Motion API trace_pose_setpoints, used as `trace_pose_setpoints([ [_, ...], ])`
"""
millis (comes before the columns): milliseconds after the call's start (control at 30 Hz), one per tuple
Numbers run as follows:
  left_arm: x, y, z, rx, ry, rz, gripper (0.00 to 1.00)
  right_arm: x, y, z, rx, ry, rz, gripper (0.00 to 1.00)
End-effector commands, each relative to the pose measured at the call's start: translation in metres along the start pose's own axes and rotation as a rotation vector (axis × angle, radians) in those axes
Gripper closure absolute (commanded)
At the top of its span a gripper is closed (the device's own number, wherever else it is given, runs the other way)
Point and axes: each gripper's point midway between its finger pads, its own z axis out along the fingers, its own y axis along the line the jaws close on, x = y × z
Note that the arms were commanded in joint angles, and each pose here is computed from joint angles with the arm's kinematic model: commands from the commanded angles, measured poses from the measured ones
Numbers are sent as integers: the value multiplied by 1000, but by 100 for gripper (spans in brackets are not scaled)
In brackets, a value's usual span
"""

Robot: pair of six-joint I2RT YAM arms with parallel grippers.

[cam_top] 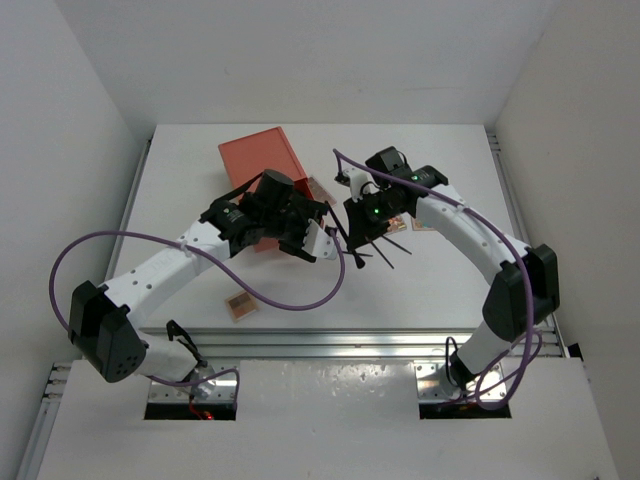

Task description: Organize the makeup

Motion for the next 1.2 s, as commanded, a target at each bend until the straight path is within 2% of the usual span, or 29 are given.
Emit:
trace_pose_setpoints([
  [0,-31,35,-14,-122,-103,279,27,-12,30,4,-181,34,124,100],
  [200,-26,20,-1,-74,-103,372,27,-45,55,0,-317,-95,156,100],
  [467,-29,1,10,-17,-135,389,38,-58,69,-4,-402,-146,204,100],
  [600,-26,-1,14,-7,-133,375,62,-66,73,-4,-436,-170,217,100],
  [633,-26,-1,14,-6,-133,363,75,-68,74,-3,-443,-181,212,100],
  [800,-22,-5,15,1,-121,336,87,-80,81,-9,-494,-225,217,100],
  [833,-22,-5,15,1,-121,336,95,-81,82,-10,-497,-227,218,100],
  [867,-22,-5,15,1,-121,336,99,-82,82,-10,-497,-230,218,100],
  [1033,-19,-5,15,-2,-104,315,100,-78,82,-8,-508,-218,226,100],
  [1067,-16,-4,14,-5,-90,299,100,-77,82,-10,-509,-220,223,94],
  [1100,-16,-5,14,-5,-90,290,100,-77,82,-10,-508,-219,226,94],
  [1133,-14,-4,14,-9,-76,276,100,-77,80,-12,-503,-226,227,70],
  [1167,-12,-4,14,-11,-67,259,100,-76,72,-12,-488,-226,254,57],
])
